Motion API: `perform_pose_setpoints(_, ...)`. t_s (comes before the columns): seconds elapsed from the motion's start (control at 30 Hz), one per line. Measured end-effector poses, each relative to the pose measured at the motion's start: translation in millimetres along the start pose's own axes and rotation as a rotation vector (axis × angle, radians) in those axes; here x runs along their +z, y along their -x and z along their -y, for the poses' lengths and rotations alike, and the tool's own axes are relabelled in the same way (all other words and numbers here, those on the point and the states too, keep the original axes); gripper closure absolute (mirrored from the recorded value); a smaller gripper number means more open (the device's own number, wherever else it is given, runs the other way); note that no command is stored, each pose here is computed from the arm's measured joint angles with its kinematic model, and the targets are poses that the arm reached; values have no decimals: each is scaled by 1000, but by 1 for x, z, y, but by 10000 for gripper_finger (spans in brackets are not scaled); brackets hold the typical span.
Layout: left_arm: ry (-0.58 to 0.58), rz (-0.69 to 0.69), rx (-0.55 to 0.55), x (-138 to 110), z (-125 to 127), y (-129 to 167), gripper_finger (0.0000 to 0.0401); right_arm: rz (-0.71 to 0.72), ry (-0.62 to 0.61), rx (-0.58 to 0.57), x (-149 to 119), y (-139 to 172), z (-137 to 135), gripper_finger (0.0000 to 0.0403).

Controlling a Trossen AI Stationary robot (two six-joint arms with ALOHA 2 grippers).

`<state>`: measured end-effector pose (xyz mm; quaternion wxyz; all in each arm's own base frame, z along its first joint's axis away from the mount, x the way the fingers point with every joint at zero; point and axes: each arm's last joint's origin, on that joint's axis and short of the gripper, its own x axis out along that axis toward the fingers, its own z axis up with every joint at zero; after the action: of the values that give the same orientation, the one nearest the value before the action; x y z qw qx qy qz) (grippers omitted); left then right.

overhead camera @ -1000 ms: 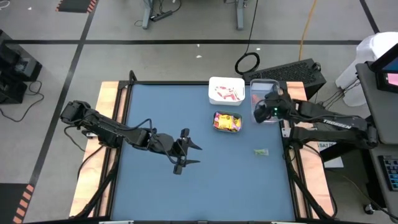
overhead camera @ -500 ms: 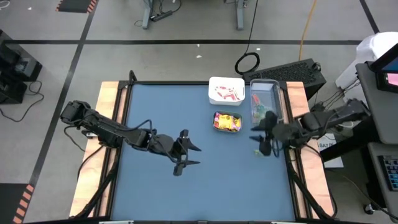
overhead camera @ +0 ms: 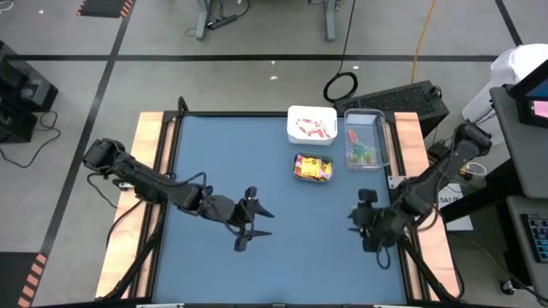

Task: Sort candy
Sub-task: Put the green candy into the transparent bin

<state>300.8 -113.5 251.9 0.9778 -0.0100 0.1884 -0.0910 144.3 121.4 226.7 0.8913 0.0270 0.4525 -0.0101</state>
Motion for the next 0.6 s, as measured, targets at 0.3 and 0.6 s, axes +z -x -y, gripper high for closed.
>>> perform_pose_setpoints(0.3,-6,11,12,0,5,1,154,-206,-37,-172,-30,-26,-19,232)
perform_pose_setpoints(0.6,-81,58,12,5,5,1,154,-261,-114,-366,-40,-37,-12,173)
